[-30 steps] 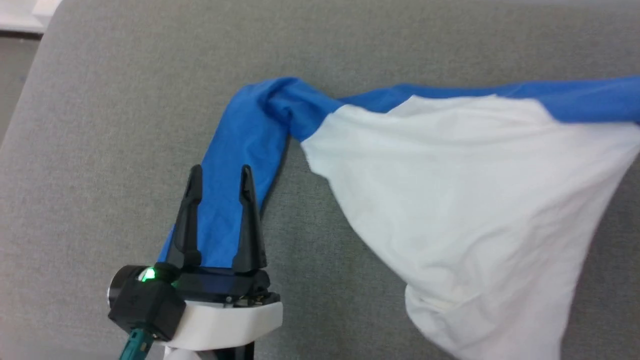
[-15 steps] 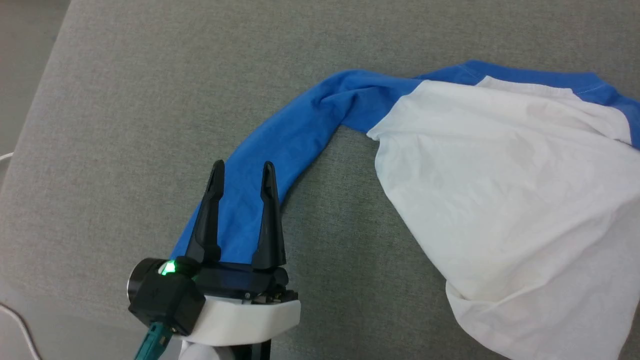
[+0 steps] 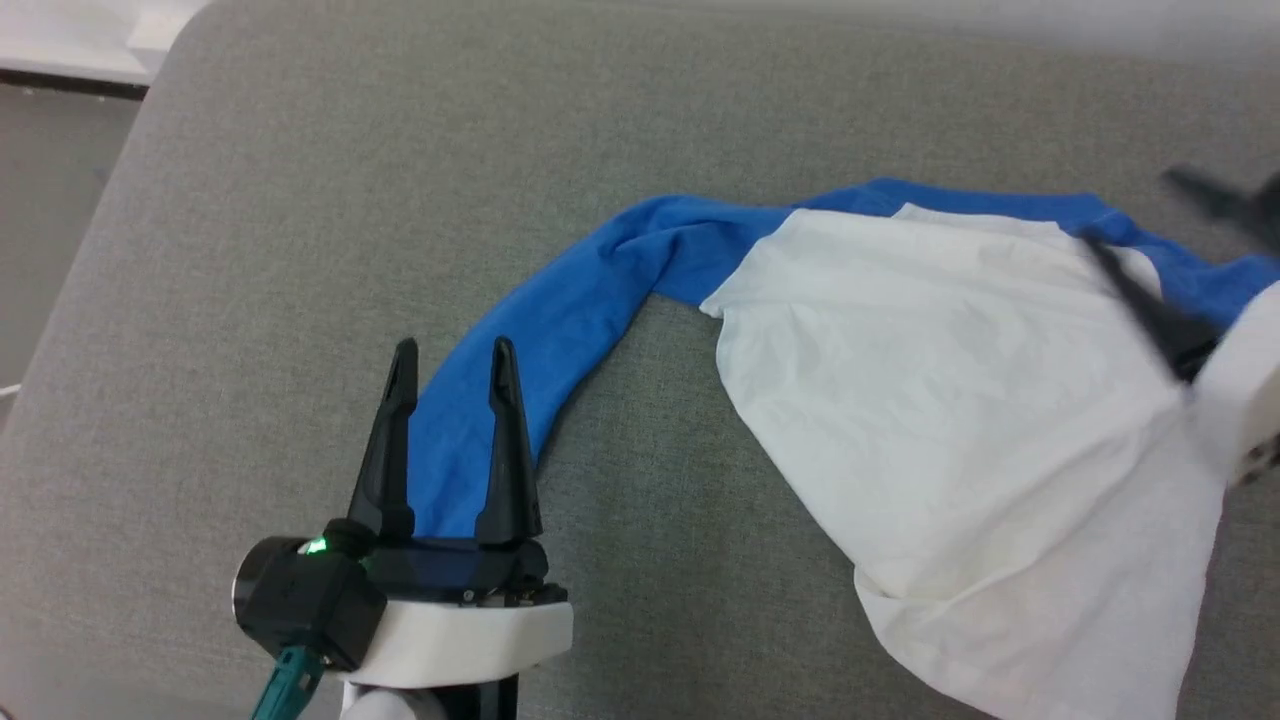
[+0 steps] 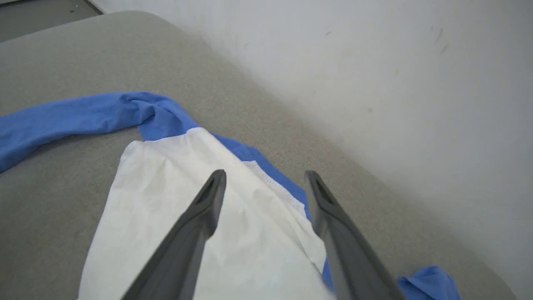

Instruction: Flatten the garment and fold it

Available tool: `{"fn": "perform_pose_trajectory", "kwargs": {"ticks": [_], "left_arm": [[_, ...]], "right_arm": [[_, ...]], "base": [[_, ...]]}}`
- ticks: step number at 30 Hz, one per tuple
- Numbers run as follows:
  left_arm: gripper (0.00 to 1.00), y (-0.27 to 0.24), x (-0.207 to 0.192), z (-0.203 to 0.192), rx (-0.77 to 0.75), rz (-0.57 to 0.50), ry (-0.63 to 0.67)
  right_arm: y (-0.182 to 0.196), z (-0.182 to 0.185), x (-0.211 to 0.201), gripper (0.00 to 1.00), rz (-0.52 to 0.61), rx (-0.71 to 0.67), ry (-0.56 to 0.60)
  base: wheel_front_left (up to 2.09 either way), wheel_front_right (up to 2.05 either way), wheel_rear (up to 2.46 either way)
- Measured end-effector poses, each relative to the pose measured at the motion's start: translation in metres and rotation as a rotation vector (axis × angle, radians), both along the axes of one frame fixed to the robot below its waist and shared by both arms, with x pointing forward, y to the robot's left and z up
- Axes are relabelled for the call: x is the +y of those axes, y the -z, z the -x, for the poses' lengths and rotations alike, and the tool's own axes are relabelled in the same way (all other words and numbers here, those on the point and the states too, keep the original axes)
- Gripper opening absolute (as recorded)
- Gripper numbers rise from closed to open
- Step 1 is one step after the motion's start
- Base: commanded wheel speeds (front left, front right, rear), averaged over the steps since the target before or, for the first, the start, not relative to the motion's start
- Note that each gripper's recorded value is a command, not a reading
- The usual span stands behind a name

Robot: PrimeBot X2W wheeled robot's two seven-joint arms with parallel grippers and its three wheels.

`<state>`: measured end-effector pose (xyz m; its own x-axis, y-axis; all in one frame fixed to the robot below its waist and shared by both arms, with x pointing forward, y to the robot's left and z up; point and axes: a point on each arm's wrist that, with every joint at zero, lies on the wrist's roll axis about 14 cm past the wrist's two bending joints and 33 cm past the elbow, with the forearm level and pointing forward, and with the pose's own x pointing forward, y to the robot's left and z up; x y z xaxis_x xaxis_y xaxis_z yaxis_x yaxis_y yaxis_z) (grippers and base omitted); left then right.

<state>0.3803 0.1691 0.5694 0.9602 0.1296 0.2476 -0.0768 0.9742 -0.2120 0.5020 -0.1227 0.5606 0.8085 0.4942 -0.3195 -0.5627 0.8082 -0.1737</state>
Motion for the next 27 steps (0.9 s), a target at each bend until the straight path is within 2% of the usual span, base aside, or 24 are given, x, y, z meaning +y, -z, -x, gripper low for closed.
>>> {"fn": "perform_pose_trajectory", "kwargs": {"ticks": [3,8,14,18,19,20,21,22,27], "left_arm": [[1.0,-0.002,0.001,0.006,-0.004,0.0,-0.003],[1.0,0.0,0.001,0.01,0.005,0.0,-0.003],[1.0,0.007,0.008,0.014,0.032,-0.005,-0.031],[1.0,0.01,0.014,0.017,0.047,-0.005,-0.054],[1.0,0.011,0.016,0.018,0.051,-0.007,-0.063],[1.0,0.012,0.018,0.019,0.054,-0.005,-0.069],[1.0,0.013,0.02,0.02,0.058,-0.004,-0.074],[1.0,0.013,0.021,0.02,0.061,-0.005,-0.079],[1.0,0.01,0.026,0.024,0.052,-0.002,-0.095]], "right_arm": [[0.018,0.032,0.035,1.0,0.009,0.063,-0.114],[0.073,0.074,0.077,1.0,0.054,0.216,-0.265],[0.143,0.096,0.091,1.0,0.212,0.354,-0.357],[0.174,0.103,0.094,1.0,0.308,0.399,-0.407],[0.178,0.103,0.096,0.86,0.314,0.406,-0.413],[0.181,0.101,0.098,0.33,0.323,0.407,-0.419],[0.181,0.1,0.101,0.08,0.338,0.396,-0.436],[0.18,0.098,0.104,0.0,0.337,0.383,-0.443],[0.166,0.095,0.119,0.0,0.256,0.346,-0.444]], "base": [[0.0,0.0,0.0],[0.0,0.0,0.0],[0.0,0.0,0.0],[0.0,0.0,0.0],[0.0,0.0,0.0],[0.0,0.0,0.0],[0.0,0.0,0.0],[0.0,0.0,0.0],[0.0,0.0,0.0]]}}
